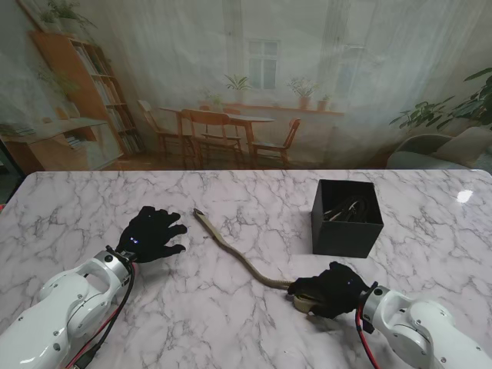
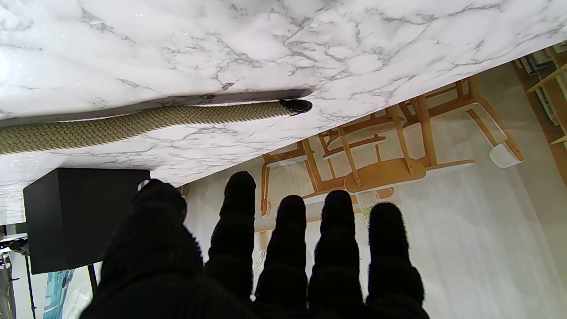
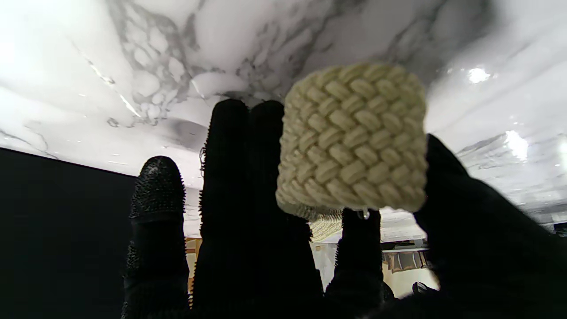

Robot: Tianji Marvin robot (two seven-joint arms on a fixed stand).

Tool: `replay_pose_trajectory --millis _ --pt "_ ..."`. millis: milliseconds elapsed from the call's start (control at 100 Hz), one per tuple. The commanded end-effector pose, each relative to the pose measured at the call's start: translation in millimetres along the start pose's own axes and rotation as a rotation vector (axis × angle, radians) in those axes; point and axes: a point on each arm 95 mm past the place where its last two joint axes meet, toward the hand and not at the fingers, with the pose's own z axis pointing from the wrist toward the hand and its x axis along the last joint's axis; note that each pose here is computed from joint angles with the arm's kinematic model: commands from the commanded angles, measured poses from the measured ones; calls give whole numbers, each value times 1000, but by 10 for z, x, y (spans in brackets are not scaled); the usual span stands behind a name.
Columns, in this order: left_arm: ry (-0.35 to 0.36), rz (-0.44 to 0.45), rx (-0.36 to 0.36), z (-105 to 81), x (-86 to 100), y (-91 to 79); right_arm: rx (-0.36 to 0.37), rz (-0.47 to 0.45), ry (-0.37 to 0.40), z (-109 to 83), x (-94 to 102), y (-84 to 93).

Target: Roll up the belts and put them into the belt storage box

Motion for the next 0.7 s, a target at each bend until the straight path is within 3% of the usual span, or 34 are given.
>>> replay_pose_trajectory --millis 0,690 --pt "0 -3 -13 8 11 18 3 13 -5 7 12 -37" --pt "-3 0 -6 4 -1 20 20 50 13 -3 3 -105"
